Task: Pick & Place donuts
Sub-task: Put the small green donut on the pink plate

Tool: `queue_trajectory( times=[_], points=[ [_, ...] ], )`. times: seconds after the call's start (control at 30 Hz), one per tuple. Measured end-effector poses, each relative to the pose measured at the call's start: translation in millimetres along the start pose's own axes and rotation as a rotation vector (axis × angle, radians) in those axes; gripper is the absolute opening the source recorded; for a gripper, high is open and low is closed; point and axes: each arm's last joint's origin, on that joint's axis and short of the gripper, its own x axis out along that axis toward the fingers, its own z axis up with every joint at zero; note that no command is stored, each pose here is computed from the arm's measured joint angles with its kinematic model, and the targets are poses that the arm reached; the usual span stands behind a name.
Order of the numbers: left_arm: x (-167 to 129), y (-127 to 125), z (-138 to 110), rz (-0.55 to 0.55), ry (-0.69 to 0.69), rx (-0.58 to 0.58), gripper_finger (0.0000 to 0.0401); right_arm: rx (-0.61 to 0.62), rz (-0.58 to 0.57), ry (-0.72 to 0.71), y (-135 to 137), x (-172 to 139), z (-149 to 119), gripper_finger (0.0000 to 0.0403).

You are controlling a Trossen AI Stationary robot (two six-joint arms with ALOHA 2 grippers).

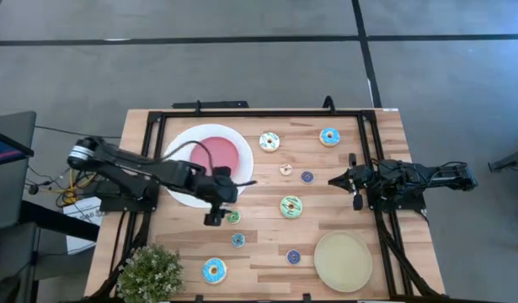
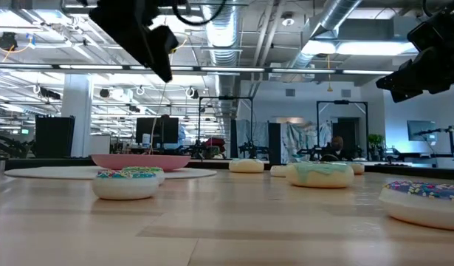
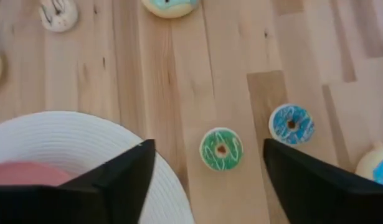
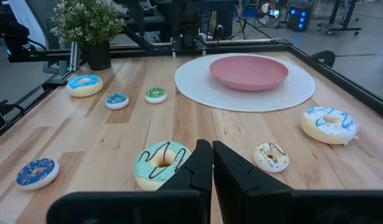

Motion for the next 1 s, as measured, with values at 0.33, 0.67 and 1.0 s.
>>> queue_trajectory(
  times=[0.33,0.67,1.0],
  points=[
    [43,-5,-1,-0.046,0.149,-0.008,0.0368,0.000,0.000,0.000,0,0,0,0.0005],
    [80,-11,-11,-0.061,0.273,0.037,0.0368,0.000,0.000,0.000,0,0,0,0.0005],
    [91,-27,-13,0.021,0.259,0.119,0.0368,0.000,0.000,0.000,0,0,0,0.0005]
  ],
)
